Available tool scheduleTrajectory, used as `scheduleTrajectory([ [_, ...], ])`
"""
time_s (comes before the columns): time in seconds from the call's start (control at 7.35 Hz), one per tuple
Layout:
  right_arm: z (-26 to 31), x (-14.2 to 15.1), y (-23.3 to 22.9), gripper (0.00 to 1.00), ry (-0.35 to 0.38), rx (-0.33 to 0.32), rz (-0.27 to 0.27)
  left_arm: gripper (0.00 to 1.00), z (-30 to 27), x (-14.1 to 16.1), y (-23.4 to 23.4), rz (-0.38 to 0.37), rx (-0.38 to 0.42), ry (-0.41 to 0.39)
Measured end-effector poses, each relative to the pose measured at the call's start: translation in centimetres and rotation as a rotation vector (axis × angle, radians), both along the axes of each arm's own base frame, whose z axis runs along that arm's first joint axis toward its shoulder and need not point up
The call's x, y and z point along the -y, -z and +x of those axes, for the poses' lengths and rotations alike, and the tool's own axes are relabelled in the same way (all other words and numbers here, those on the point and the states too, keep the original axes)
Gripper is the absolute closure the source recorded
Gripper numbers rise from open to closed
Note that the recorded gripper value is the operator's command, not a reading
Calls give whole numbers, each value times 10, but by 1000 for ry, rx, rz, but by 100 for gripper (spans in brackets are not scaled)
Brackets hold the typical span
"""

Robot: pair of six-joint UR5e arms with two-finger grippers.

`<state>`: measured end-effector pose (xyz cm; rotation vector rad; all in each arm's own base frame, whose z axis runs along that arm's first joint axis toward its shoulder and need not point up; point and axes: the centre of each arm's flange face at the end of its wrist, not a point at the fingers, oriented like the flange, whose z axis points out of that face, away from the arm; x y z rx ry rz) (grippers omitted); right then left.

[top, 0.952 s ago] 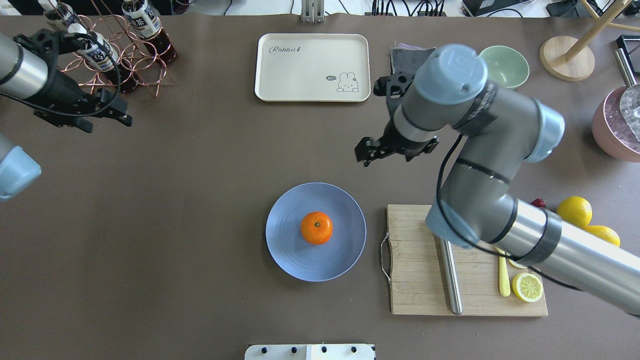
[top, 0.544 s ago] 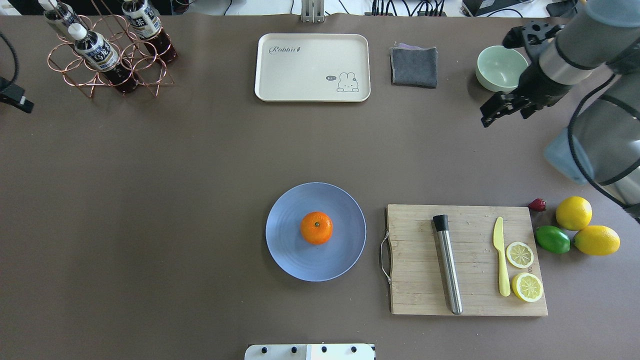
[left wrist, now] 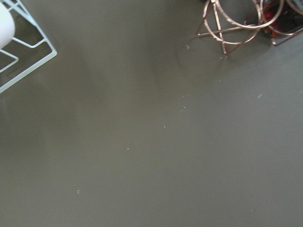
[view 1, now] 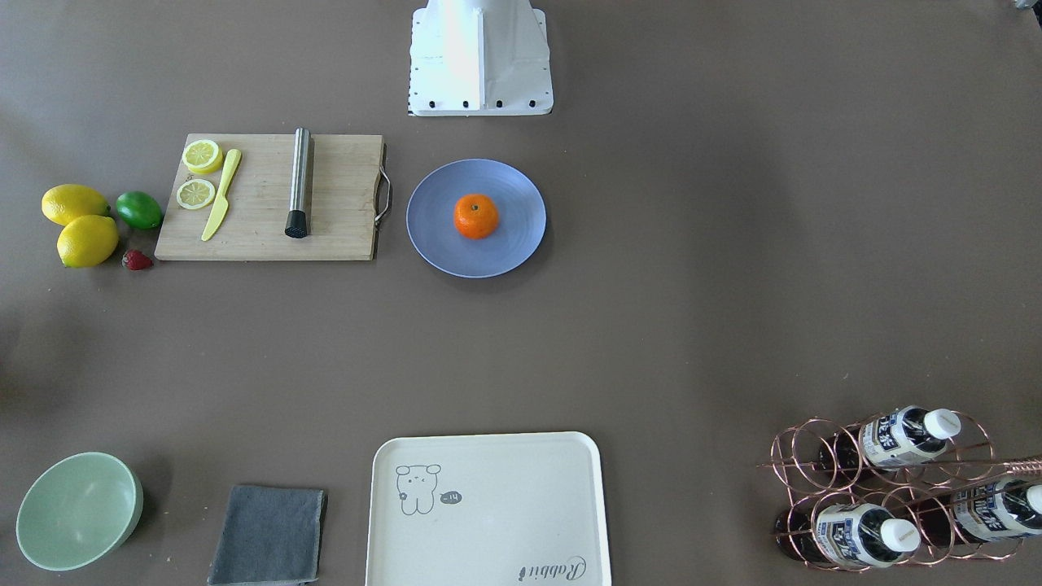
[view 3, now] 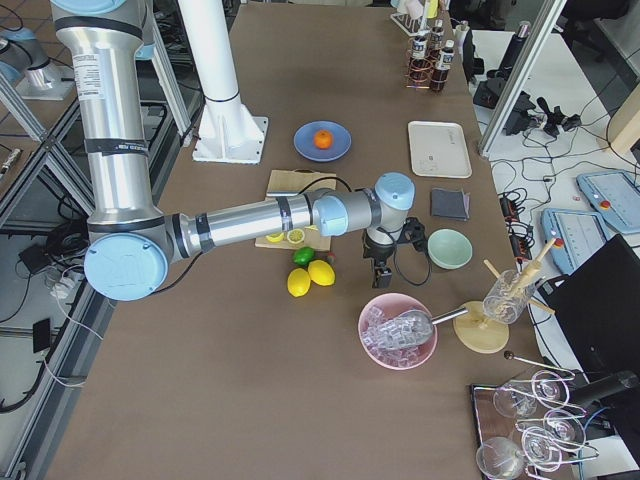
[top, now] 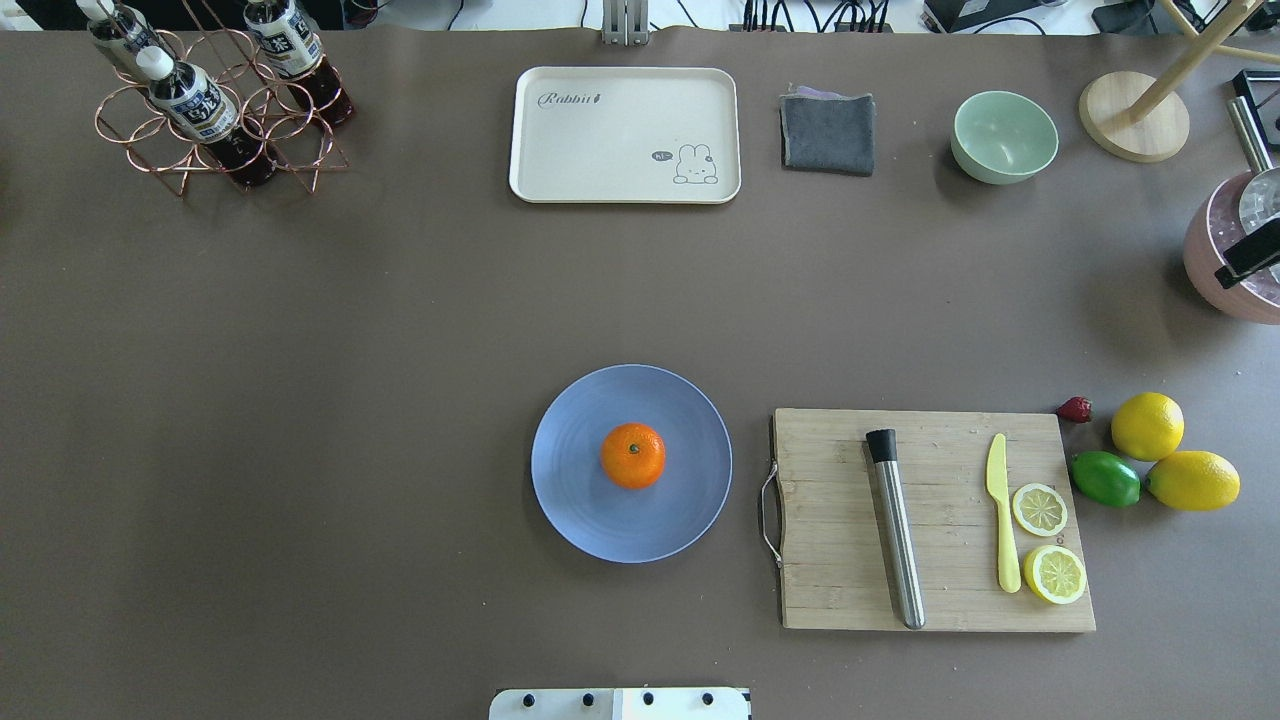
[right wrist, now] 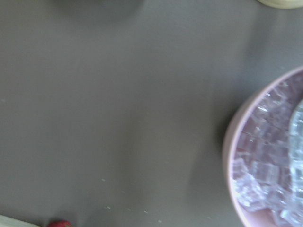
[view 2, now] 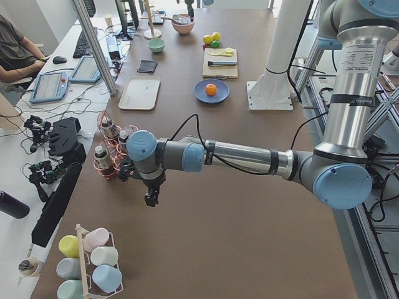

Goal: Pick orange to plate

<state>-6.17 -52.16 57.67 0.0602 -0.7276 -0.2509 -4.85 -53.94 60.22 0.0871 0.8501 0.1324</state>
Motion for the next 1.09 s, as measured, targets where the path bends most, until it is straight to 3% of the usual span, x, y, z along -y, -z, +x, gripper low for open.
scheduleTrajectory([
  [0.27, 33, -12, -24, 0, -13, 19, -15, 2, -5, -8, -16, -8, -18, -5],
  [0.68, 49, -16, -24, 0, -41, 42, -18, 2, -6, -35, -46, 96, -12, -9],
  [1.09, 55, -20, -29, 0, -53, 45, -26, 2, -7, -40, -66, 91, -10, -6],
])
